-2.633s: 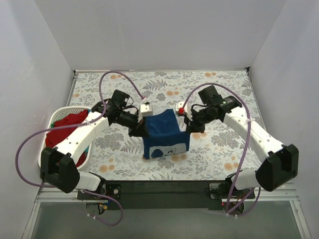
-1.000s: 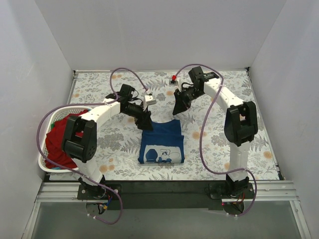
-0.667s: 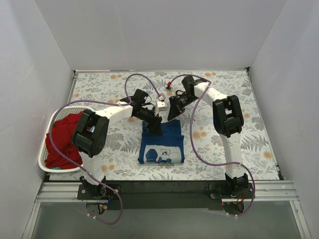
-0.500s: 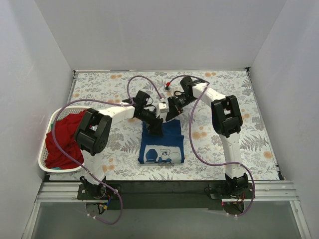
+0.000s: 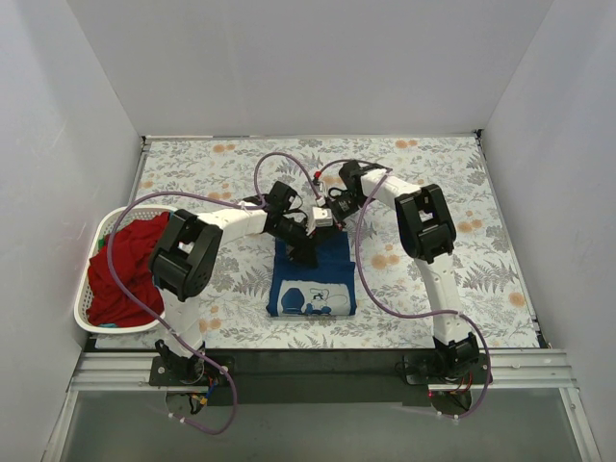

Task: Fold and stack the t-shirts
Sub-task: Fold the tshirt

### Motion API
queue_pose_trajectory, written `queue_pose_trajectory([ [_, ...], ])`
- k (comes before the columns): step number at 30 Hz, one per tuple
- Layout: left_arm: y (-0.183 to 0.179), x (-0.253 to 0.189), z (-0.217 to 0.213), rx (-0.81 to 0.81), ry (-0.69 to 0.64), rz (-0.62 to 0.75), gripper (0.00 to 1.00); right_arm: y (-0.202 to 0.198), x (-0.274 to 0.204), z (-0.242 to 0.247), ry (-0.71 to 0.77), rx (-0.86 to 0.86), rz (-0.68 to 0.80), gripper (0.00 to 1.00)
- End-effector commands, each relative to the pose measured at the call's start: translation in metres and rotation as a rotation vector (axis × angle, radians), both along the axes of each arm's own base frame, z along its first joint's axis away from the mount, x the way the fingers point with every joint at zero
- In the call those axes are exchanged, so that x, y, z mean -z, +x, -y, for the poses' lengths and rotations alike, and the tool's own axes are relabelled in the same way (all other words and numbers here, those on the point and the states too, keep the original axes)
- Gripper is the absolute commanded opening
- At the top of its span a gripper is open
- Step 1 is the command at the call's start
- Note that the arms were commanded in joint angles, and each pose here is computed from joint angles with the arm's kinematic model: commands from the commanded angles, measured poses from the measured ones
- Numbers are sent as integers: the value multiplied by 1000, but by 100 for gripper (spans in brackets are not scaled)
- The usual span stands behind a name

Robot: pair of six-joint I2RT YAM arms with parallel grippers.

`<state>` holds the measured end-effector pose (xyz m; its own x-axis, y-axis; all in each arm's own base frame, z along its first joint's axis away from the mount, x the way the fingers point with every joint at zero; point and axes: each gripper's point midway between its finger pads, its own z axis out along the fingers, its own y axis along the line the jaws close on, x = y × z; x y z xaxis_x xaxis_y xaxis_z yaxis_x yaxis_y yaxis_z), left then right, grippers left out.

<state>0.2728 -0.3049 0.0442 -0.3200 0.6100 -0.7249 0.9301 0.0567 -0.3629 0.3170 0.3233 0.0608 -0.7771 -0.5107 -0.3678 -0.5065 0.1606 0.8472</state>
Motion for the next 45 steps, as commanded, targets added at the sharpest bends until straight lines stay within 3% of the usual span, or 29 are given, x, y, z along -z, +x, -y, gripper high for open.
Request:
queue_pose_trajectory([
  [1,-3,-11,3,20,-21,28,22,-3,4,-7,27,-20,2,14],
  [5,-2,-19,3,25,-22,81,8,-6,21,-7,0,-19,-30,13],
  [6,-2,-22,4,28,-26,104,1,-6,27,-6,-9,-18,-42,13],
  [7,-3,-26,3,31,-28,128,0,-6,29,-6,-16,-16,-42,13],
  [17,24,-68,10,36,-78,363,0,-8,43,-6,-37,-13,-92,13],
  [32,98,-76,2,-71,-113,580,0,-7,36,-7,-17,-17,-72,14],
  [39,96,-77,1,-69,-170,695,0,-2,29,-7,2,-11,-64,14],
  [45,68,-86,-5,7,-215,710,0,8,-1,-6,10,5,10,16],
])
